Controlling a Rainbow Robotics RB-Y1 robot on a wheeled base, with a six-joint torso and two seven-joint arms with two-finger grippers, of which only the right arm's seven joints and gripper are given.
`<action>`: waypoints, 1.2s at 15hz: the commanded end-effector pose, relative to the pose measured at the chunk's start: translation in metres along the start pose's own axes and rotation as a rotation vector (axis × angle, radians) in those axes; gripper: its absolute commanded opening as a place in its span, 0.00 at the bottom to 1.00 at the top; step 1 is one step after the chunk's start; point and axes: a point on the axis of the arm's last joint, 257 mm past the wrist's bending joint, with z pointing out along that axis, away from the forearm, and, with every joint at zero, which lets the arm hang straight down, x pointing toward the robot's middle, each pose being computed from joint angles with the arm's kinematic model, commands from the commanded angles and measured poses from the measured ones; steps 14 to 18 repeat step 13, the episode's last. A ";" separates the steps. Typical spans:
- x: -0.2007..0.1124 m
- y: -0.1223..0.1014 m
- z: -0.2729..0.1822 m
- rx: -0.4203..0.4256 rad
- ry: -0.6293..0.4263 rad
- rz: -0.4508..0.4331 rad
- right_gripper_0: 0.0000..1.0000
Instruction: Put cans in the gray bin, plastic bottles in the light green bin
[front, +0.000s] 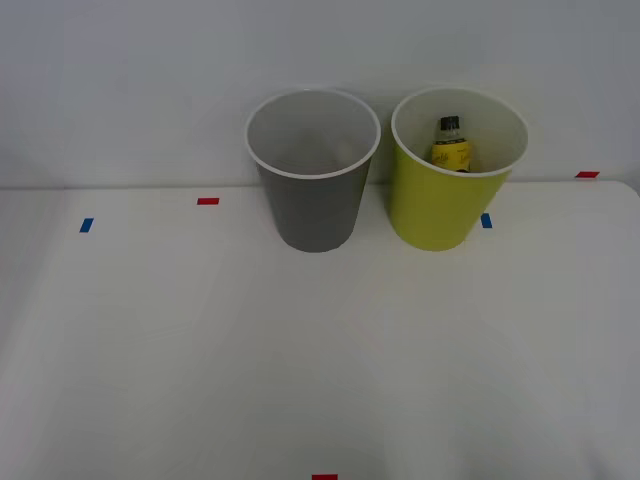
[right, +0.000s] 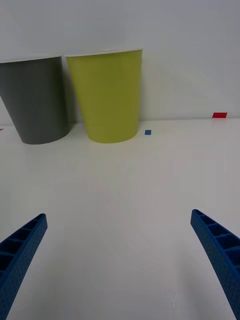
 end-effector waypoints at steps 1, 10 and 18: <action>0.000 0.000 0.000 0.000 0.000 0.000 1.00; 0.000 0.000 0.000 0.000 0.000 0.000 1.00; 0.000 0.000 0.000 0.000 0.000 0.000 1.00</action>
